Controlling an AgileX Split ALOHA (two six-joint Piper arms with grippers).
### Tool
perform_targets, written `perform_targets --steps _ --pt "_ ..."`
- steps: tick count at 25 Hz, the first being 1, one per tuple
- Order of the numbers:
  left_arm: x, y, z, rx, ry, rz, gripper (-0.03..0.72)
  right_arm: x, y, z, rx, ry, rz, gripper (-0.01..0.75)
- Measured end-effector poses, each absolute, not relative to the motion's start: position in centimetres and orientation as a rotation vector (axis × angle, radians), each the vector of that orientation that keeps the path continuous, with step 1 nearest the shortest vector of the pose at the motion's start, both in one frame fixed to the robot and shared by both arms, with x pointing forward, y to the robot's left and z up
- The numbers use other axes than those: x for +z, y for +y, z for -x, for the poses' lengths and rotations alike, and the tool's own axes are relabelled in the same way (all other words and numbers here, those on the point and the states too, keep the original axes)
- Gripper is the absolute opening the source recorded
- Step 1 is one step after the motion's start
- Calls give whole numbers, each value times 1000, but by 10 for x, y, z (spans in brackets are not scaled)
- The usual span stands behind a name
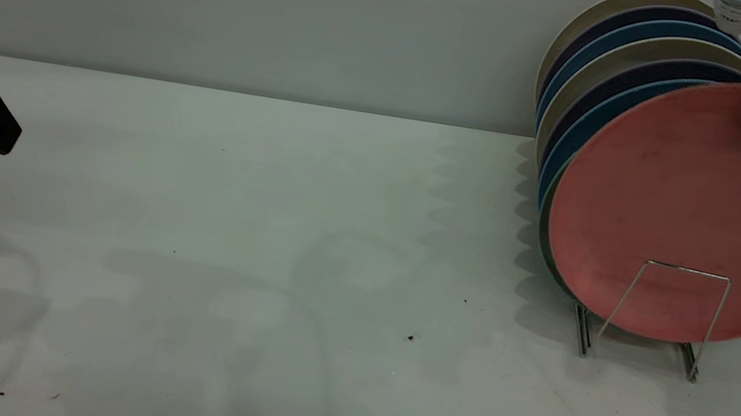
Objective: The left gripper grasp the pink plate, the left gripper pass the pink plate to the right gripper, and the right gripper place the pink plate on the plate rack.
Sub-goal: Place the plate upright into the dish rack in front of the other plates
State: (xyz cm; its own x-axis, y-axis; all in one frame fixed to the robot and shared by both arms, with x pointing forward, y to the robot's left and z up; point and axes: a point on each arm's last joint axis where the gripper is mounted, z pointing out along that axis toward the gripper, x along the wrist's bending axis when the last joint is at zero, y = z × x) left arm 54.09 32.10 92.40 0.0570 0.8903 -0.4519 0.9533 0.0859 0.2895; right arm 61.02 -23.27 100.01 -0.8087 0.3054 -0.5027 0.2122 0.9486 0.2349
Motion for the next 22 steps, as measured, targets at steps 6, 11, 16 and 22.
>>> perform_targets --steps 6,11,16,22 --pt "924 321 -541 -160 1854 -1800 562 997 -234 -604 219 2607 -460 348" --pt "924 321 -541 -160 1860 -1793 562 995 -233 -598 245 2652 -621 392" --pt "924 322 -541 -161 1880 -1784 562 1017 -226 -590 492 2530 -1044 465" --pt "936 331 -544 -178 1933 -1940 562 1036 -232 -579 647 2226 -1718 481"
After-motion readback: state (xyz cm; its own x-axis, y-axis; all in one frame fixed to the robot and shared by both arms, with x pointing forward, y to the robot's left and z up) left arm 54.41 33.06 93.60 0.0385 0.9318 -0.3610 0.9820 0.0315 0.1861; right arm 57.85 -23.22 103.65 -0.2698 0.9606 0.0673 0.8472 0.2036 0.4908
